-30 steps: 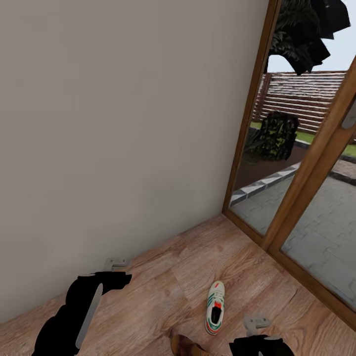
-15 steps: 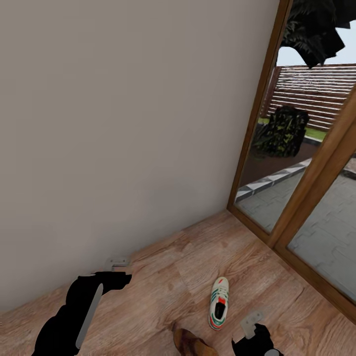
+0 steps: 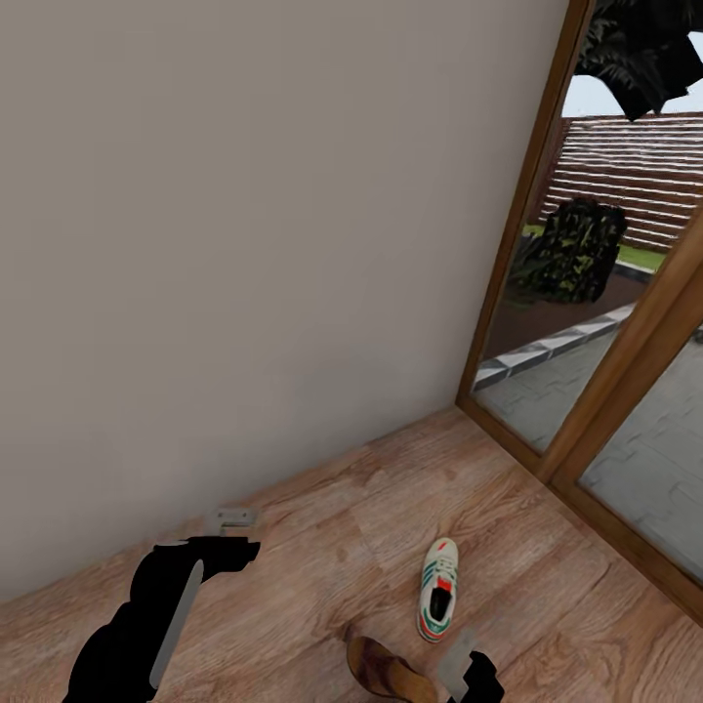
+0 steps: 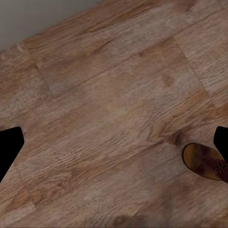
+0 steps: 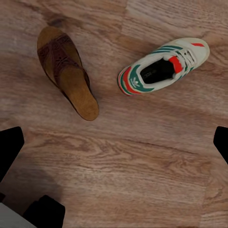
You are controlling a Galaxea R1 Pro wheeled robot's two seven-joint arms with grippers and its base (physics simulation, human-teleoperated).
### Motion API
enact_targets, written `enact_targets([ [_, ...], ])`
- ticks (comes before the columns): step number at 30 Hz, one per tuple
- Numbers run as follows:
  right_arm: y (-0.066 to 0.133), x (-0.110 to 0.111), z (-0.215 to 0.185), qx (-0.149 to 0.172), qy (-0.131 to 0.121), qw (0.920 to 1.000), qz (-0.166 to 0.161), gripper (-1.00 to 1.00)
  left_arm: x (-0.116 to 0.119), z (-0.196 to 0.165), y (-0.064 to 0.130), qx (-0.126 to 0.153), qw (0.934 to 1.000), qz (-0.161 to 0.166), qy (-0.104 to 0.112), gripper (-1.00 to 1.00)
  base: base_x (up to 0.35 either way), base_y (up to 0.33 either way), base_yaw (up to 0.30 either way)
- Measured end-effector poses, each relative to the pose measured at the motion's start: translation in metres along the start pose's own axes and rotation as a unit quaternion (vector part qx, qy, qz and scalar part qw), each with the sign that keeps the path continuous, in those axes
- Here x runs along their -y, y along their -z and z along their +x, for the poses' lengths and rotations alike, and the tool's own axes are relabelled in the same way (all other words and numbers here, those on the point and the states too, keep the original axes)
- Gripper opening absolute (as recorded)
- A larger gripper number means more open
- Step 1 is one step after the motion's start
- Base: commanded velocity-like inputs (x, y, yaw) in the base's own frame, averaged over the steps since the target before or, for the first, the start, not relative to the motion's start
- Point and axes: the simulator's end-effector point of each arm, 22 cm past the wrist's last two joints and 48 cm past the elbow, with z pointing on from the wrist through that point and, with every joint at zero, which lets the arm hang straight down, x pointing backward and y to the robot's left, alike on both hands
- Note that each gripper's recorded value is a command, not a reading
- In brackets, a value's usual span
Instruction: Pick up the two gym shoes and the two sandals from the corridor floor and place them onto the hallstand (shoe rack) in the corridor, making sure they are on the rack and not on the floor. Arrange them so the two gym shoes are next to each other and the two sandals are next to each other.
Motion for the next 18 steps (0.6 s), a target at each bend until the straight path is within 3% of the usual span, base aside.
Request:
enact_targets([
  [18,-0.035,-0.019,0.025,-0.009,0.000,0.9999,-0.009,1.00,0.000,0.033,-0.037,-0.013,0.9999,0.001,0.001,1.00,0.000,0.000,0.035],
])
